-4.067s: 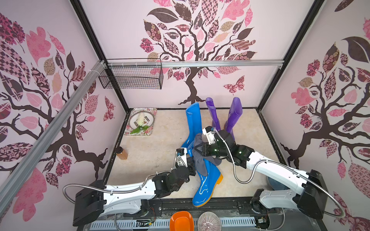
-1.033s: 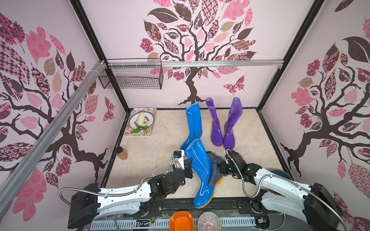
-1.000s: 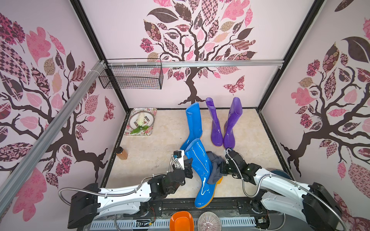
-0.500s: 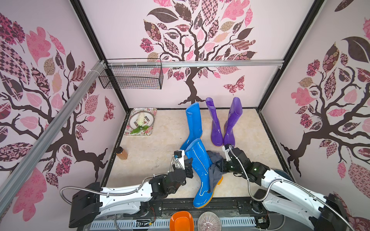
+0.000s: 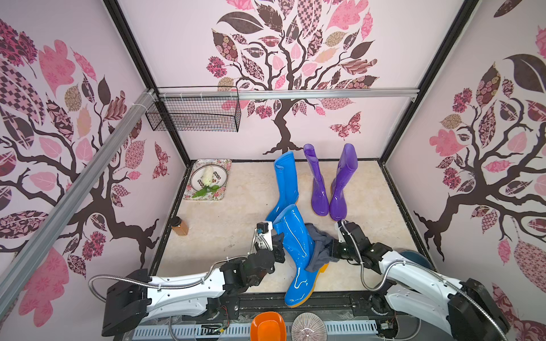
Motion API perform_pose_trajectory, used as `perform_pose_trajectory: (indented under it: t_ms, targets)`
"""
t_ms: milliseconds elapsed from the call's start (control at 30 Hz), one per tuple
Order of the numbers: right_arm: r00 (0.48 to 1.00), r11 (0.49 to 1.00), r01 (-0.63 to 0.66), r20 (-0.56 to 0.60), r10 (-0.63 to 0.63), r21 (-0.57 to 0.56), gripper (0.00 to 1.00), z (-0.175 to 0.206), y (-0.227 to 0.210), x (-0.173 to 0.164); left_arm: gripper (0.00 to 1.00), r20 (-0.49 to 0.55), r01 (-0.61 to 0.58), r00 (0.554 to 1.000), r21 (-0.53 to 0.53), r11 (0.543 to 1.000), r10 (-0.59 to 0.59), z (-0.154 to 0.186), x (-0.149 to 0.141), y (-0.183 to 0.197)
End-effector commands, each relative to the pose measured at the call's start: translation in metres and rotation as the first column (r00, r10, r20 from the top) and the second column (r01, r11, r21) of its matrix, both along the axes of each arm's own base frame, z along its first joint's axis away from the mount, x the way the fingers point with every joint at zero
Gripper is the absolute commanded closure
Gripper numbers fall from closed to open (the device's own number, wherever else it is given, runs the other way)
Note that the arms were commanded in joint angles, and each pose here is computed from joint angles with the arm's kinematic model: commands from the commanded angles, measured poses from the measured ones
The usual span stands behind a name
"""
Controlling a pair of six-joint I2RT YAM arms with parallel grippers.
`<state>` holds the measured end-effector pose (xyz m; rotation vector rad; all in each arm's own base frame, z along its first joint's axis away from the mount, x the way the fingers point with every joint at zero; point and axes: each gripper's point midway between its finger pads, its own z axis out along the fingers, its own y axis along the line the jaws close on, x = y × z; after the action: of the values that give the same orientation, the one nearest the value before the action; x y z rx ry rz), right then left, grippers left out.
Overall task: Wipe the rubber boots with a cloth
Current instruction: Wipe the dirt off the rubber boot.
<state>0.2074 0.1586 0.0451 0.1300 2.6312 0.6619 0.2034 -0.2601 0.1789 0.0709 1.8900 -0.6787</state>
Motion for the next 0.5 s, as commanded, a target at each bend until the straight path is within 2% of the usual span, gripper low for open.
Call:
perform_pose_trajectory:
  t_ms: [0, 100, 167, 267, 367, 467]
  targets:
    - [0.999, 0.998, -0.034, -0.015, 0.034, -0.055, 1.00, 0.011, -0.002, 0.001, 1.00, 0.028, 0.001, 1.000, -0.030, 1.000, 0.000, 0.012, 0.001, -0.004]
    - [0.999, 0.999, -0.033, 0.035, 0.034, -0.033, 1.00, 0.043, 0.000, 0.006, 1.00, 0.052, 0.007, 0.999, -0.043, 0.999, -0.004, 0.025, 0.002, -0.005]
    - [0.991, 0.999, 0.035, 0.128, -0.031, -0.026, 1.00, 0.074, -0.010, 0.015, 1.00, 0.077, 0.001, 0.997, -0.049, 0.999, 0.003, 0.038, 0.003, -0.004]
    - [0.965, 0.994, 0.105, 0.242, -0.097, -0.020, 1.00, 0.114, -0.024, 0.021, 1.00, 0.117, -0.001, 0.993, -0.045, 0.999, 0.007, 0.056, 0.005, -0.004]
    - [0.948, 0.991, 0.129, 0.298, -0.113, -0.033, 1.00, 0.150, -0.034, 0.022, 1.00, 0.145, 0.008, 0.989, -0.039, 0.999, -0.003, 0.071, 0.005, -0.006]
    - [0.907, 0.985, 0.171, 0.395, -0.148, -0.023, 1.00, 0.193, -0.048, 0.020, 1.00, 0.175, 0.018, 0.985, -0.040, 0.999, -0.010, 0.087, 0.005, -0.008]
